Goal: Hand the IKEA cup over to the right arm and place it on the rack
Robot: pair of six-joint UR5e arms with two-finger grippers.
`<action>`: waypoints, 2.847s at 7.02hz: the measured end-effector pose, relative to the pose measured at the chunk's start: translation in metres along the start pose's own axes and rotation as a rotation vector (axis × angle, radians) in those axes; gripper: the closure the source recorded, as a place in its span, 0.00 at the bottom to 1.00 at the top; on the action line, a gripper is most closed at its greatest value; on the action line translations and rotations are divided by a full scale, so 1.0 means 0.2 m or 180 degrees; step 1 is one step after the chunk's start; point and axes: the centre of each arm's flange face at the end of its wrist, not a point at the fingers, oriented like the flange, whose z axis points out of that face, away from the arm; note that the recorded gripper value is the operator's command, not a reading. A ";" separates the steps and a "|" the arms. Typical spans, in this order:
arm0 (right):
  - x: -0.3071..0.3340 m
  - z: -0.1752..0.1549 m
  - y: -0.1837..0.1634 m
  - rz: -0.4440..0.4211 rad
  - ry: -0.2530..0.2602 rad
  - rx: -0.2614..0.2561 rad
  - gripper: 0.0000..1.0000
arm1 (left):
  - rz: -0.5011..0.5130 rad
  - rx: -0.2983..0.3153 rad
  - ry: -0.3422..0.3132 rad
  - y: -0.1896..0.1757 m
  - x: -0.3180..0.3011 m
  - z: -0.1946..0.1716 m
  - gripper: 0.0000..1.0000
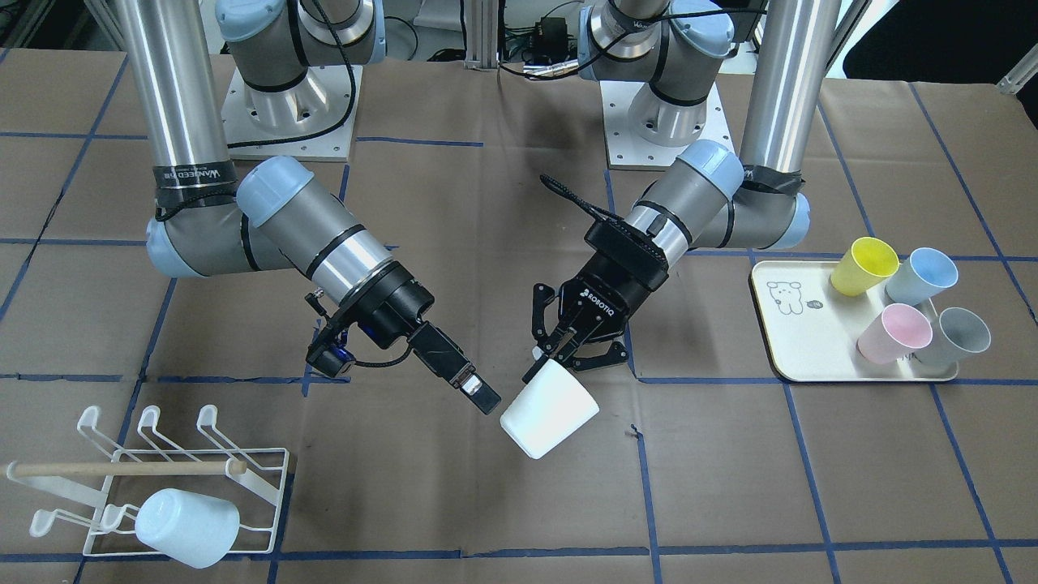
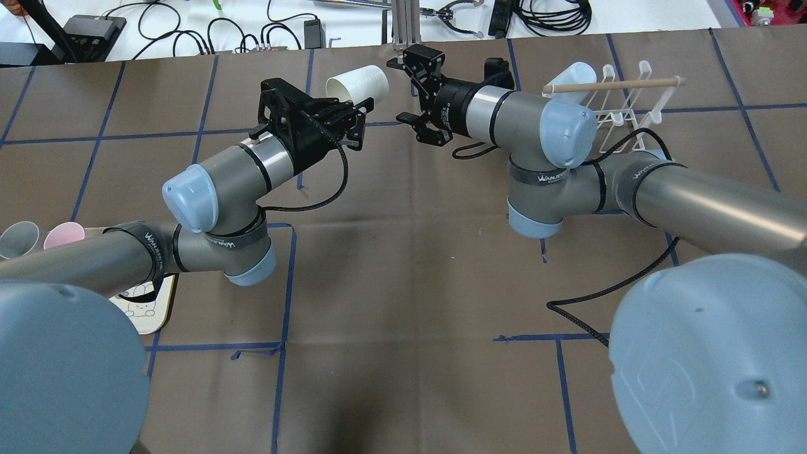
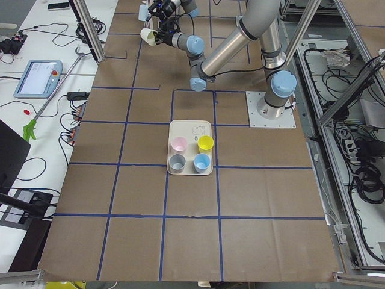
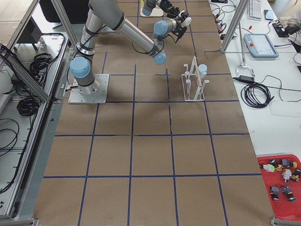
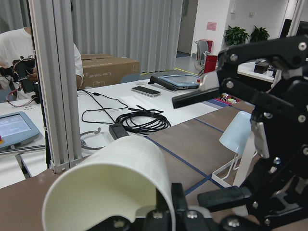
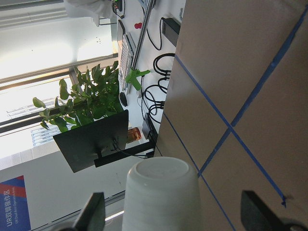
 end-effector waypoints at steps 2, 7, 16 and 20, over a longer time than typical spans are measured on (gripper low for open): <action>-0.02 0.01 0.00 -0.0010 0.0008 -0.0016 0.01 | -0.0038 0.0008 -0.0001 -0.01 0.00 0.00 1.00; -0.05 0.08 0.00 0.0019 -0.0022 -0.0052 0.01 | -0.0035 0.0003 0.0019 -0.01 0.02 0.00 1.00; -0.04 0.24 0.04 0.0079 -0.0013 -0.0137 0.01 | -0.0038 0.0000 0.0025 0.00 0.03 0.01 1.00; -0.03 0.25 0.04 0.0106 0.0005 -0.0137 0.11 | -0.0038 0.0000 0.0025 0.00 0.03 0.01 0.99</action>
